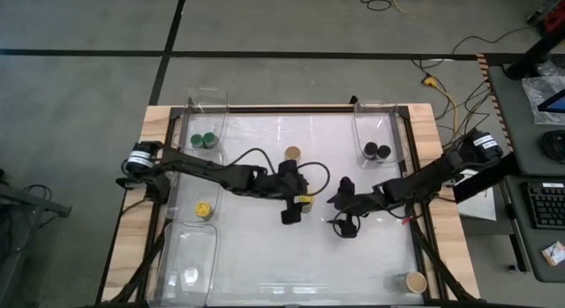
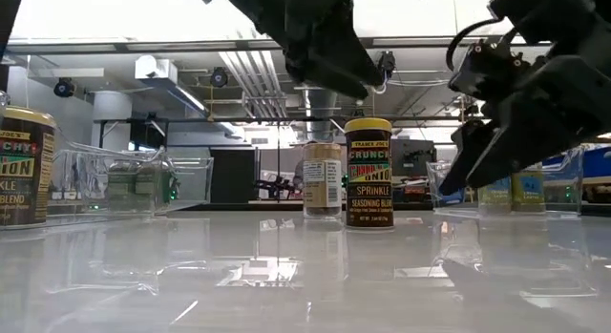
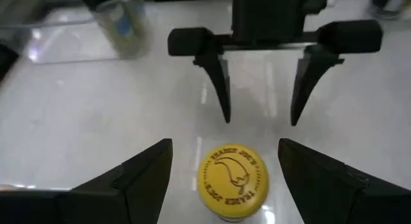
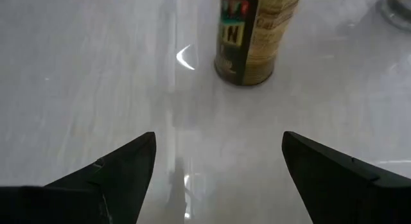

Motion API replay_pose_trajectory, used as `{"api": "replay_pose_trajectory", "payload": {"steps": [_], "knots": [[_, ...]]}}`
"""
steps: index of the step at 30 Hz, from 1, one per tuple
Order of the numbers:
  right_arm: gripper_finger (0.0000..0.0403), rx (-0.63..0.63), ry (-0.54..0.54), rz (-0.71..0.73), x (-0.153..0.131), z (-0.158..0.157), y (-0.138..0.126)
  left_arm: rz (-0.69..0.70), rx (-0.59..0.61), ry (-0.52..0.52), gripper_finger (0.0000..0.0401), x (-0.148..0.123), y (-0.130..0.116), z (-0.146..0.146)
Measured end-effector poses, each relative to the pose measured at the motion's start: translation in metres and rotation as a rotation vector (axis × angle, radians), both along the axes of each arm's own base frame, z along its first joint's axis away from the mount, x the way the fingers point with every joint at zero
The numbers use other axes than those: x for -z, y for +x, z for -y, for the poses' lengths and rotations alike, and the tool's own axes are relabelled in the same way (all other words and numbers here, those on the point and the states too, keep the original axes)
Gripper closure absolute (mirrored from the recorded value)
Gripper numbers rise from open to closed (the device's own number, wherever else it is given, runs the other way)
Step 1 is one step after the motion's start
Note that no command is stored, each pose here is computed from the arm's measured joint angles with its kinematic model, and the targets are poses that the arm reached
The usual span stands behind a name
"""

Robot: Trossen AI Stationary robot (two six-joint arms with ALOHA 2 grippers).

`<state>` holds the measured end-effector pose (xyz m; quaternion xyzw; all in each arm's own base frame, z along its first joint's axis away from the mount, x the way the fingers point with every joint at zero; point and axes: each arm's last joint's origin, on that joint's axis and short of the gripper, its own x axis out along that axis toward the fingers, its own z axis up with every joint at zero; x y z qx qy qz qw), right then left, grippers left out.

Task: Sort spices by type
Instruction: Put the yellow spice bottle into the middle left transparent bin

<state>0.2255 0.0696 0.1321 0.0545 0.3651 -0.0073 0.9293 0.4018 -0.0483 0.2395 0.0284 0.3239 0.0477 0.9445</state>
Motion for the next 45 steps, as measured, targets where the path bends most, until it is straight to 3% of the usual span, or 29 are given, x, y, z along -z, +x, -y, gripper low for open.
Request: {"api": "replay_pose_trajectory", "payload": {"steps": [3, 7, 19, 33, 45], "knots": [[0.0076, 0.006, 0.013, -0.016, 0.006, -0.003, 0.000, -0.022, 0.029, -0.073, 0.0133, 0.002, 0.003, -0.007], [0.0078, 0.030, 0.034, -0.039, 0.015, -0.004, 0.001, -0.061, -0.029, -0.162, 0.0130, 0.005, 0.001, -0.023], [0.0074, 0.053, 0.048, -0.027, 0.030, -0.007, 0.011, -0.158, 0.029, -0.160, 0.0066, 0.008, 0.018, -0.020], [0.0078, 0.062, 0.066, -0.035, 0.031, -0.009, 0.010, -0.352, 0.052, -0.129, 0.0067, 0.015, 0.044, -0.018], [0.0078, 0.060, 0.067, -0.038, 0.031, -0.009, 0.010, -0.391, 0.044, -0.131, 0.0068, 0.018, 0.048, -0.017]]}}
